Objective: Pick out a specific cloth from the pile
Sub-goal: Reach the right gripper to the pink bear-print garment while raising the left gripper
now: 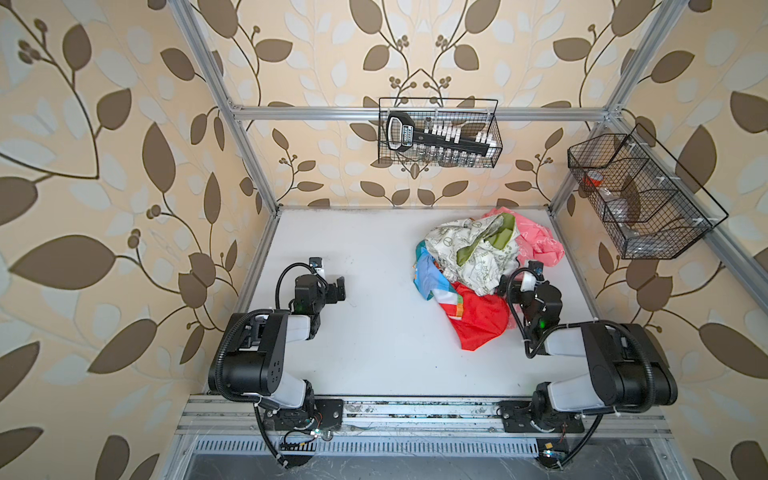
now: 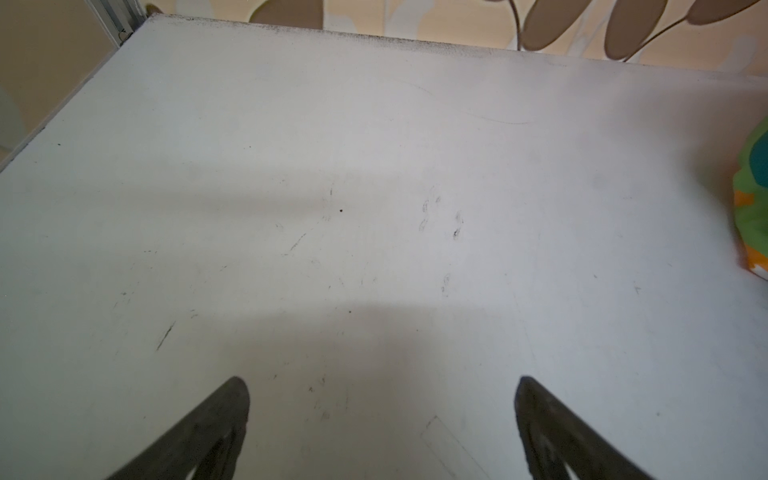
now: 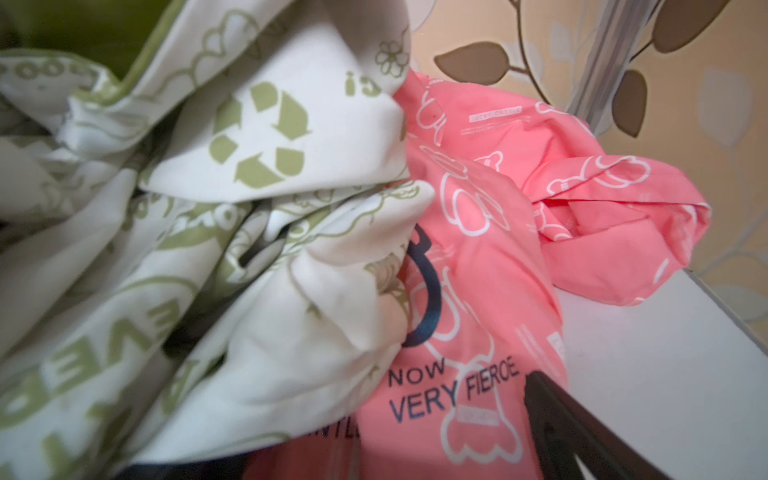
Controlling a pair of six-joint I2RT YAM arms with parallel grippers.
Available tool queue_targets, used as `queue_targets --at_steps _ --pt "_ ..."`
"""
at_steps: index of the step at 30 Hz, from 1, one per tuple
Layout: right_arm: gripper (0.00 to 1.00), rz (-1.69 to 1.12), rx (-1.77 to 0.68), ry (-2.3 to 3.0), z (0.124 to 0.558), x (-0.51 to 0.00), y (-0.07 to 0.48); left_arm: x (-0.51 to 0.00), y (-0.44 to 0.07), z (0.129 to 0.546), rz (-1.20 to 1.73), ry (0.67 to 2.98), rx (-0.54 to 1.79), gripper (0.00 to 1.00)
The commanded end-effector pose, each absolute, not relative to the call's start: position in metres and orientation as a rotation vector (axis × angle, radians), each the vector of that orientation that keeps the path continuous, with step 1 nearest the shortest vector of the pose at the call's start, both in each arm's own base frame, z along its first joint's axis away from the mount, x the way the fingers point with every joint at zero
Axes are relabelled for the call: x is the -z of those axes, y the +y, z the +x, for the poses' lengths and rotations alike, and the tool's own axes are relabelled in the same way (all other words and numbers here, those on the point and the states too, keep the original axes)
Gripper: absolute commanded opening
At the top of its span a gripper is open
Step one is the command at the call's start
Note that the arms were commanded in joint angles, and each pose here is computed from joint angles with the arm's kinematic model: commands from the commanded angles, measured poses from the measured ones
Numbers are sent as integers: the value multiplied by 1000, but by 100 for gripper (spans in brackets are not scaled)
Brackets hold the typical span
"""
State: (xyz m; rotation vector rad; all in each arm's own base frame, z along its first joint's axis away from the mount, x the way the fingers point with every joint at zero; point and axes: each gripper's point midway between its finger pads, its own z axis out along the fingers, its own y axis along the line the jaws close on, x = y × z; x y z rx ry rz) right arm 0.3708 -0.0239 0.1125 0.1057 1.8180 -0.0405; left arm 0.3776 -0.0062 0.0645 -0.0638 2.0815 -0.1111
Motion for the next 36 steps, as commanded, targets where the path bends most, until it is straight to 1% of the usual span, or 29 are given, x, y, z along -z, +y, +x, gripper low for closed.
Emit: queue_targets --at_steps 1,3,7,11,13,18,22,26,32,36 --pt "99 206 101 1794 370 -135 -40 -93 2 388 -106 2085 69 95" --pt "100 230 90 1786 366 -145 -40 -108 -1 386 -83 2064 86 93" --pt "99 287 72 1804 357 -172 -43 -141 -9 372 -101 2001 164 93" --pt "100 286 28 1793 347 -206 -38 -188 -37 364 -63 1960 370 95" --pt "100 290 11 1831 345 -216 -35 -209 -55 358 -19 1976 498 99" --pt "100 347 55 2010 347 -212 -41 -245 -95 325 113 1956 781 99" --pt "100 400 59 2137 351 -199 -45 -262 -119 296 201 1898 930 99" --pt "100 471 10 2162 352 -194 -57 -273 -141 275 290 1848 980 99" --pt "100 586 -89 2145 352 -191 -85 -283 -154 256 361 1796 1008 99" --pt "99 623 -237 2175 362 -173 -92 -282 -161 250 393 1793 1028 99"
